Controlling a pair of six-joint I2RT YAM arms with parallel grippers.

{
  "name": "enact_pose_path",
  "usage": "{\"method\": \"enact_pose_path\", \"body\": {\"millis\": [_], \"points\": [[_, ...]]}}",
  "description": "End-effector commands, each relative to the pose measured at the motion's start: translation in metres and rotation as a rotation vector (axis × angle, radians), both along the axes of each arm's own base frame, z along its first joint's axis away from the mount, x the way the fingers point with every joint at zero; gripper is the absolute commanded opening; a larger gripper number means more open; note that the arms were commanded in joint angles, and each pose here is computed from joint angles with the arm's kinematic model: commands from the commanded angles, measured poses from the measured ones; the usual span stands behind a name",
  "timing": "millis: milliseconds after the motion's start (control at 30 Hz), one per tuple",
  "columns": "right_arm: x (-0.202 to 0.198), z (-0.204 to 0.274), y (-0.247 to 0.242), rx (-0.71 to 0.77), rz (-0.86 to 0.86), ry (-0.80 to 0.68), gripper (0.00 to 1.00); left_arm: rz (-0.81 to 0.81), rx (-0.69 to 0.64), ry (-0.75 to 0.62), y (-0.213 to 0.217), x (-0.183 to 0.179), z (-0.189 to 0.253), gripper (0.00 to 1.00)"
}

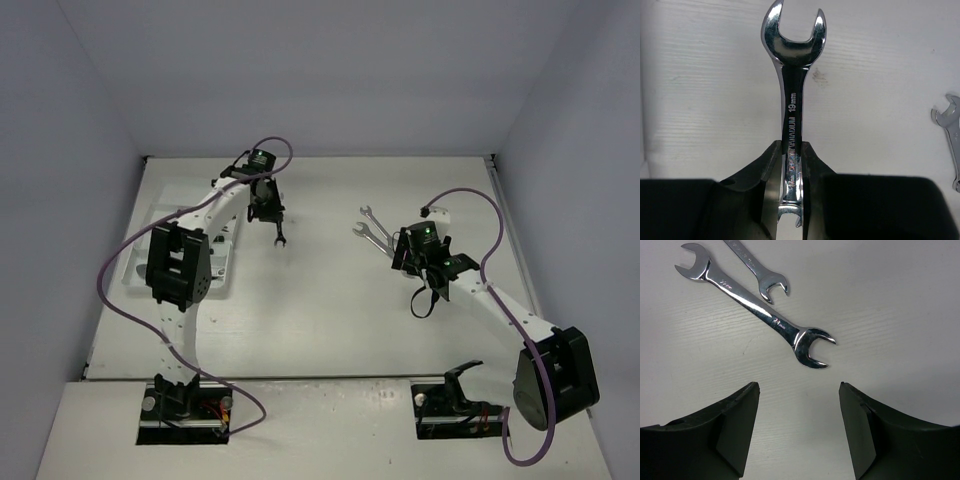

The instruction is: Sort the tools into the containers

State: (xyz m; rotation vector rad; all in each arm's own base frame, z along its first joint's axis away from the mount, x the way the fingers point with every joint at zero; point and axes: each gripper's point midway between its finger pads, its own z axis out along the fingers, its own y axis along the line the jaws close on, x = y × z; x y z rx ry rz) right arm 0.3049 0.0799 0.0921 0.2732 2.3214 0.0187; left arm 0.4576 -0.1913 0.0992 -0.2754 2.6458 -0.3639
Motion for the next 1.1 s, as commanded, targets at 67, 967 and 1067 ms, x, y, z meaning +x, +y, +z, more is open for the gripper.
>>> {"method": "enact_pose_path", "body": {"millis": [67,967,1067], "points": [[0.010,0.018,0.000,0.012,-0.008,-0.053,0.62,0.231,-0.122,-0.222,0.056,0.042,0.080,0.00],[0.001,0.014,-0.002,0.006,0.025,-0.045,0.62,0.920,-0.454,-0.358,0.216,0.166,0.034,0.01],[0.002,0.012,-0.003,0.000,0.025,-0.037,0.62,0.926,-0.451,-0.387,0.218,0.166,0.044,0.20]]}}
